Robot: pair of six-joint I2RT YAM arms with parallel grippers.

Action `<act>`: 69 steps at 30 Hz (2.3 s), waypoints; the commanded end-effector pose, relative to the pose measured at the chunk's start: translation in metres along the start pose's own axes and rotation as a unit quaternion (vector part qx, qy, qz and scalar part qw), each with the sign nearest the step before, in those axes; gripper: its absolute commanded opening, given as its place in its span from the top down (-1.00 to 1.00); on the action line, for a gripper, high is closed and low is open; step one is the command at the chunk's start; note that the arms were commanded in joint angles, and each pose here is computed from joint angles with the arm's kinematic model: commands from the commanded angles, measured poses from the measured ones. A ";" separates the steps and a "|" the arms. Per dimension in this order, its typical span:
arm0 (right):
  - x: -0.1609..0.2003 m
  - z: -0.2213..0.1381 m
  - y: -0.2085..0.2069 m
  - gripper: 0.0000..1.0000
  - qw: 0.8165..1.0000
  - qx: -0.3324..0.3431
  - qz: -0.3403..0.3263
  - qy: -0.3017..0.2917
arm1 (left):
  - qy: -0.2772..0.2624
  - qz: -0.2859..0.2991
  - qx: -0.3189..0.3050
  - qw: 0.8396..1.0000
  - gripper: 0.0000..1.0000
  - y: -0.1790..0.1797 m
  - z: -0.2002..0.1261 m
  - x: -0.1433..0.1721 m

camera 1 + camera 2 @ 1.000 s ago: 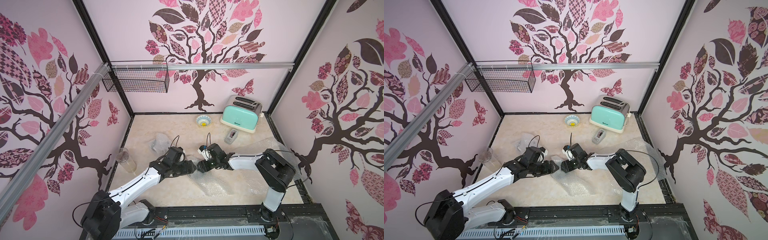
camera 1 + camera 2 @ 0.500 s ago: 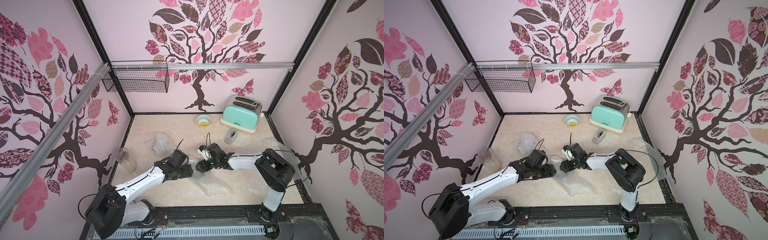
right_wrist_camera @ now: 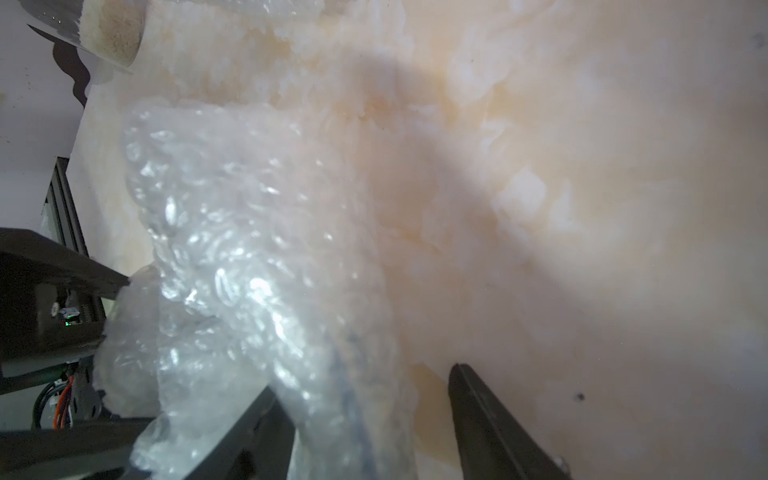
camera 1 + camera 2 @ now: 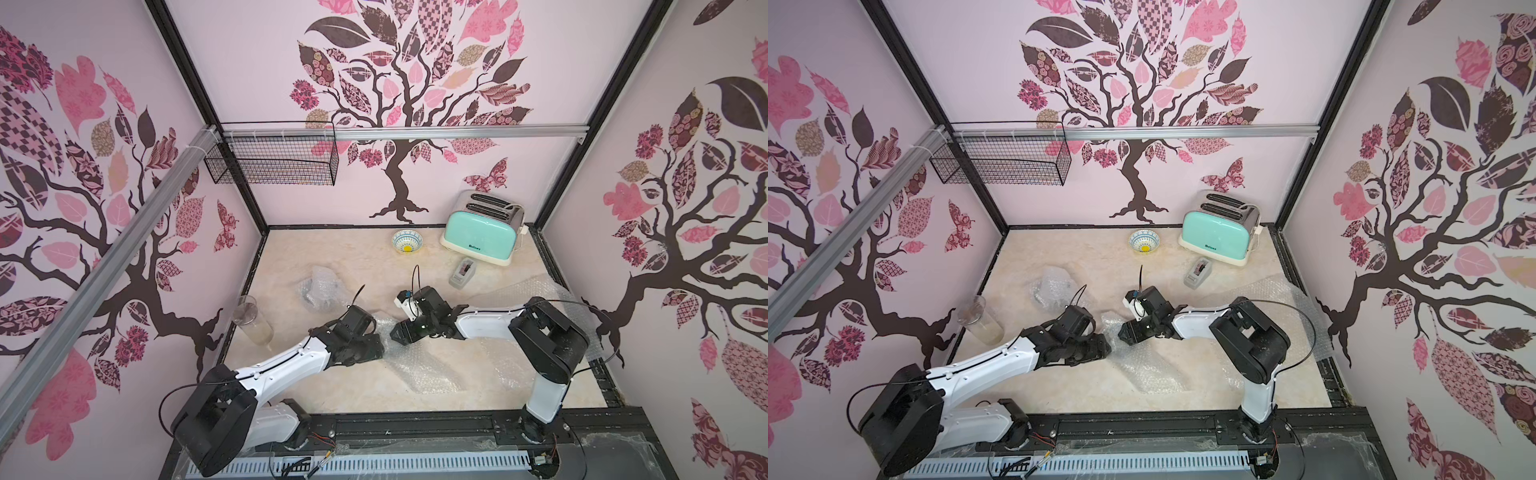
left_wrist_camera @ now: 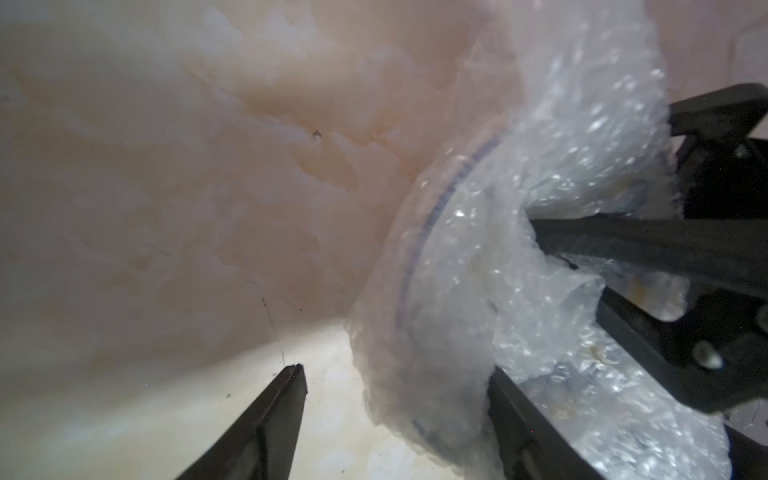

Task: Wrap bowls in bubble wrap
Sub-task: Wrap the bowl in bubble wrap.

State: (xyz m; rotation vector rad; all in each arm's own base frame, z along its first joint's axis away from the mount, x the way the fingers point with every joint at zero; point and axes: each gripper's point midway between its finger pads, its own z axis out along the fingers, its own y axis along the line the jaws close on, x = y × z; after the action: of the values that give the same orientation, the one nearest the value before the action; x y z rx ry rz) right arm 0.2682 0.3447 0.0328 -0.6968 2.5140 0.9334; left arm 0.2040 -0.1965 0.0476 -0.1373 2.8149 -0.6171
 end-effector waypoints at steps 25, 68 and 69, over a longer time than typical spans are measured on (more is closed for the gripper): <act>0.011 -0.112 0.023 -0.42 0.996 0.043 -0.012 -0.074 | -0.011 0.023 0.013 1.000 1.00 0.005 0.010 -0.020; 0.056 -0.140 0.128 0.88 0.988 -0.028 -0.072 -0.135 | 0.002 0.032 0.010 0.999 1.00 0.007 0.023 -0.032; 0.042 -0.141 0.125 0.89 0.987 -0.020 -0.067 -0.145 | 0.003 0.033 0.010 0.999 1.00 0.007 0.023 -0.030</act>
State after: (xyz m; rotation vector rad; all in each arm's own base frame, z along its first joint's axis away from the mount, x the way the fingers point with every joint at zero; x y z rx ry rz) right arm 0.1114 0.3109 0.1477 -0.7170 2.2522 0.9993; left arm 0.2466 -0.2015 0.0473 -0.0677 2.7660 -0.6819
